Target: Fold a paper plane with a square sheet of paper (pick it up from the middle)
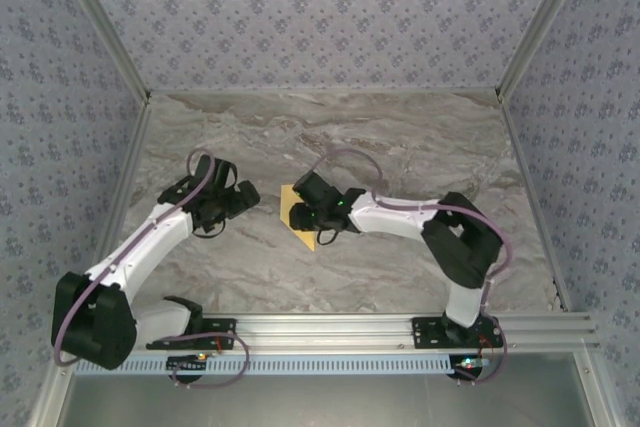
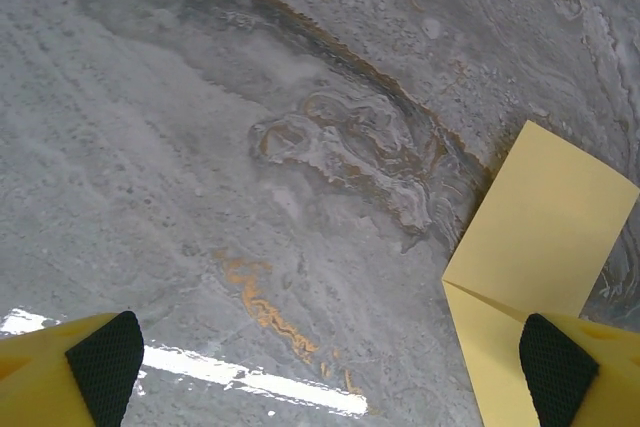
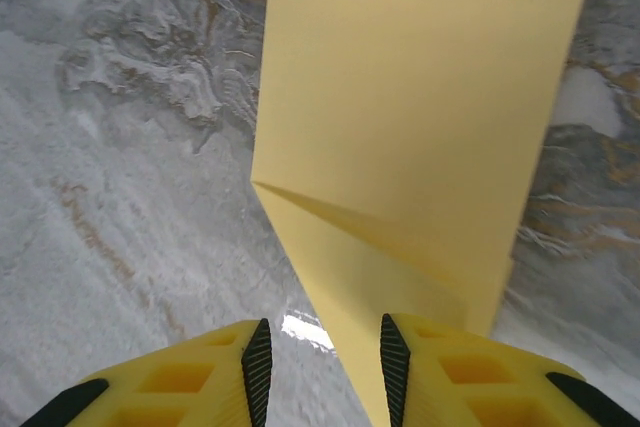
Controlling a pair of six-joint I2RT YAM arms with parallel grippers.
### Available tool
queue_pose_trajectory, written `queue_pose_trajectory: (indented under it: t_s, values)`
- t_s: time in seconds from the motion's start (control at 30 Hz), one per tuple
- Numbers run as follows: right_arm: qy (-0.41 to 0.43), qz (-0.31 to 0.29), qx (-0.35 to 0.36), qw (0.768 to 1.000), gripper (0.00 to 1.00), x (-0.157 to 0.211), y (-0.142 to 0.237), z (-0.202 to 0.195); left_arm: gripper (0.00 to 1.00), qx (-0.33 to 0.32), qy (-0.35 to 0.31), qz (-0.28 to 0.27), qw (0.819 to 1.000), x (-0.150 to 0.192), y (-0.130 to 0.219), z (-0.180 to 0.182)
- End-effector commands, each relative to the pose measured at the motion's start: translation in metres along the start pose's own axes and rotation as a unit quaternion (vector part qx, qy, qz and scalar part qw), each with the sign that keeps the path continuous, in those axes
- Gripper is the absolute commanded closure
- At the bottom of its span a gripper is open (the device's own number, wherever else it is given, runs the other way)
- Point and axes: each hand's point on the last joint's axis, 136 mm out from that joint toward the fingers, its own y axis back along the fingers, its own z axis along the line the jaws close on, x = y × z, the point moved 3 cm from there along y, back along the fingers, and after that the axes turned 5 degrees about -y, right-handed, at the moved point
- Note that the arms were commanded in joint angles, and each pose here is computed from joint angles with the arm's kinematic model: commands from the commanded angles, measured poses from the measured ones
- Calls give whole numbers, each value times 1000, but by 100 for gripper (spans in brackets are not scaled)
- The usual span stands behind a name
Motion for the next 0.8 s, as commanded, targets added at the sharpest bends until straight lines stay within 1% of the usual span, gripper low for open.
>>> queue_pose_trajectory:
  t_s: [0.0,0.13,0.2,0.3,0.37,0.4,0.43,0.5,0.57,0.63,0.7,0.77]
  values:
    - [2,14,4,1000,64,-4,-12,7,1,20,18,5,1000,3,2,2]
    - [10,45,24,999,65,5,-28,-2,1,25,20,16,999,6,-2,4]
    - [29,62,32,997,65,11,-31,-9,1,30,18,22,999,7,-4,2]
    - [104,94,52,989,67,22,-30,-27,1,38,13,29,999,7,-5,-1]
    - [167,126,68,975,67,34,-26,-47,1,44,7,35,998,9,-6,-4]
    - [188,137,70,970,68,36,-23,-55,1,47,6,36,998,9,-7,-5]
    - [206,160,78,962,68,47,-20,-72,1,50,5,39,998,10,-7,-5]
    - [228,175,74,955,68,51,-11,-86,1,58,3,44,997,12,-9,-7]
    - [241,170,49,954,68,48,2,-88,1,73,2,52,996,14,-11,-12]
    - [241,150,18,959,68,40,16,-77,1,91,3,59,994,16,-13,-17]
    - [214,117,-12,970,66,27,30,-63,1,108,4,65,992,20,-16,-22]
    - [155,72,-36,985,64,11,44,-55,1,123,4,70,990,25,-18,-29]
